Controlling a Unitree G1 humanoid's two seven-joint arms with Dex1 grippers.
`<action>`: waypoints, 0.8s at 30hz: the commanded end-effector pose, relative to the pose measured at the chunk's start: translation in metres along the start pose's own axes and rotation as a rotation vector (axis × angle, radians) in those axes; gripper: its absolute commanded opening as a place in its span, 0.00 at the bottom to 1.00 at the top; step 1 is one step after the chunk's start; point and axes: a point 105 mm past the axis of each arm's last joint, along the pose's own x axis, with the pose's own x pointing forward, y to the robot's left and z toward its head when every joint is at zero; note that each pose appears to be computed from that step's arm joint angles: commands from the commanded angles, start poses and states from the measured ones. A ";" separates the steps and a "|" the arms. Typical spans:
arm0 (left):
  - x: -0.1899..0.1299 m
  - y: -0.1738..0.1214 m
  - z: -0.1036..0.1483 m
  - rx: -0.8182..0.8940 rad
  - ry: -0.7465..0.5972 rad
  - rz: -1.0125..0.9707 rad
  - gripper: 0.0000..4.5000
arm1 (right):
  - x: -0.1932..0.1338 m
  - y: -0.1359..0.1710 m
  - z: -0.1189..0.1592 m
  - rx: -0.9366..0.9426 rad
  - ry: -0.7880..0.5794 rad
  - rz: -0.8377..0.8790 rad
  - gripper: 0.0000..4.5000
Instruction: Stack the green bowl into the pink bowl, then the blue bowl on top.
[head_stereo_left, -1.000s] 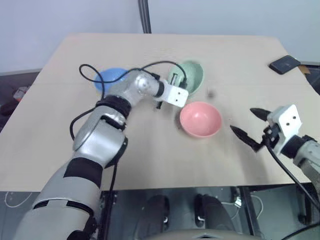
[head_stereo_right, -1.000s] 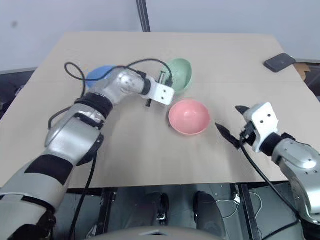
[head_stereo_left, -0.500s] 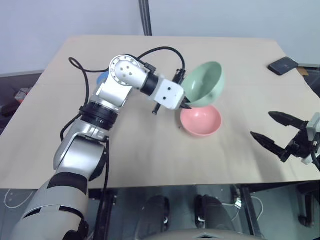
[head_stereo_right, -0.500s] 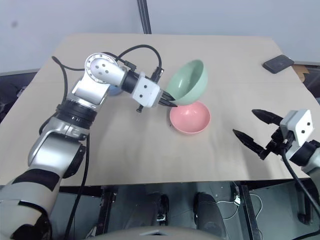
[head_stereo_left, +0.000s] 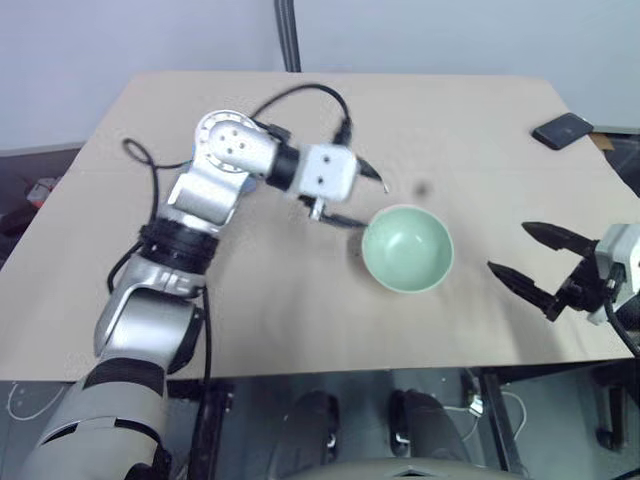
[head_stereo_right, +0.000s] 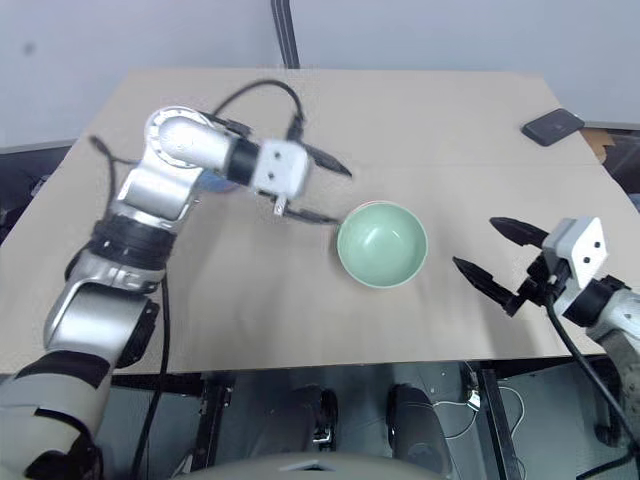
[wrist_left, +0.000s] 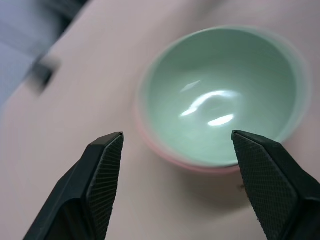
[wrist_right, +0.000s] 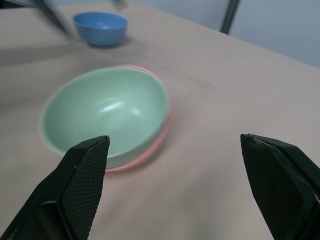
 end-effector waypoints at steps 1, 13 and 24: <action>-0.038 0.021 -0.042 -0.155 0.256 0.333 0.84 | 0.007 -0.001 0.009 -0.033 -0.040 0.043 0.98; -0.076 0.002 -0.128 -0.255 0.875 0.576 0.84 | 0.039 -0.005 0.025 -0.075 -0.097 0.213 0.98; -0.060 0.002 -0.159 -0.160 0.962 0.541 0.65 | 0.041 -0.005 0.028 -0.091 -0.093 0.240 0.98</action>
